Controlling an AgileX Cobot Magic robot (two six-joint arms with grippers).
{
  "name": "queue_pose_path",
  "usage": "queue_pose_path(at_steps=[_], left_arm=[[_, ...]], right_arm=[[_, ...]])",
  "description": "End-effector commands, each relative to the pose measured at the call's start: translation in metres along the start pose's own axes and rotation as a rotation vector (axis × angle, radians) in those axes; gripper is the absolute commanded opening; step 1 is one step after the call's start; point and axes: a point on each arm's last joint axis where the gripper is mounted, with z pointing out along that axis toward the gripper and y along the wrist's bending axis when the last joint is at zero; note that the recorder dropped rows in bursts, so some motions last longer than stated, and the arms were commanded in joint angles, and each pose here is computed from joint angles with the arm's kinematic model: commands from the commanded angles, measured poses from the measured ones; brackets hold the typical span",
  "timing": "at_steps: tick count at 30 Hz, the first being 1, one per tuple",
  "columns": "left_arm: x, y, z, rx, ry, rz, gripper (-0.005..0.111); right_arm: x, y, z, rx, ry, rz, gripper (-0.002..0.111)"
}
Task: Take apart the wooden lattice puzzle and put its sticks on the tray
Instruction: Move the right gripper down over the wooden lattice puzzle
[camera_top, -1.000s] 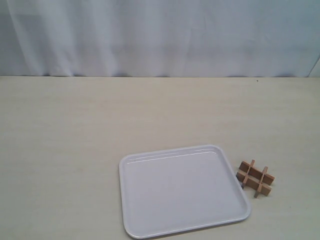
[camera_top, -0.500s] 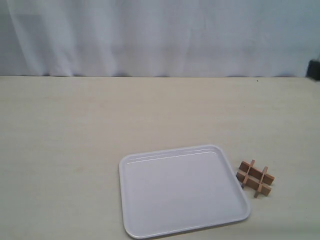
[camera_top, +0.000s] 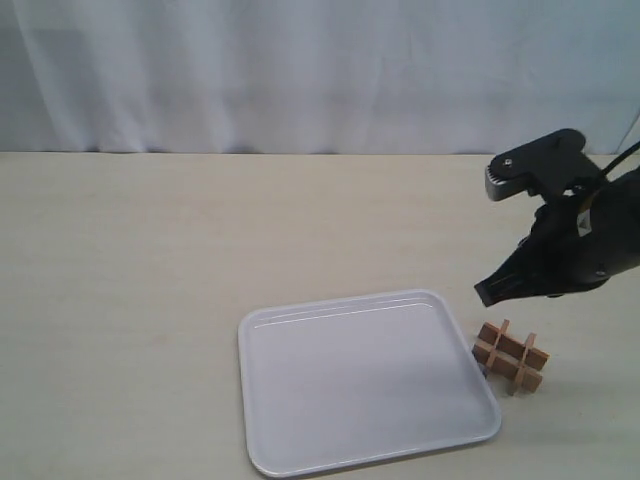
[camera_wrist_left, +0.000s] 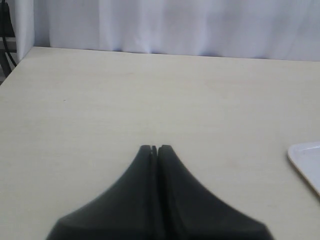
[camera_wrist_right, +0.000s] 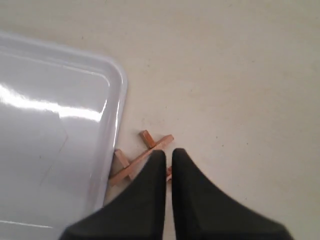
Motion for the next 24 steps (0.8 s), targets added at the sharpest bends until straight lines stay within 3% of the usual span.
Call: queue_pose_path(at_steps=[1, 5, 9, 12, 17, 24], left_arm=[[0.000, 0.000, 0.000, -0.004, -0.003, 0.009, 0.000], [0.000, 0.000, 0.000, -0.005, -0.004, 0.013, 0.000], [0.000, 0.000, 0.000, -0.005, -0.004, 0.013, 0.000], [0.000, 0.000, 0.000, -0.005, -0.004, 0.013, 0.000], [0.000, 0.000, 0.000, -0.005, -0.004, 0.013, 0.000], [0.000, 0.000, 0.000, -0.005, -0.004, 0.013, 0.000]], right_arm=[[0.003, 0.004, 0.013, -0.002, 0.079, -0.026, 0.005], [0.004, 0.002, 0.020, 0.007, 0.099, 0.028, 0.007], [0.010, -0.012, 0.034, 0.036, 0.151, 0.186, 0.021], [0.015, -0.014, 0.043, 0.035, 0.197, 0.164, 0.030], [0.019, -0.007, 0.042, -0.038, 0.249, 0.125, 0.031], [0.042, 0.010, 0.046, -0.144, 0.348, 0.271, 0.031]])
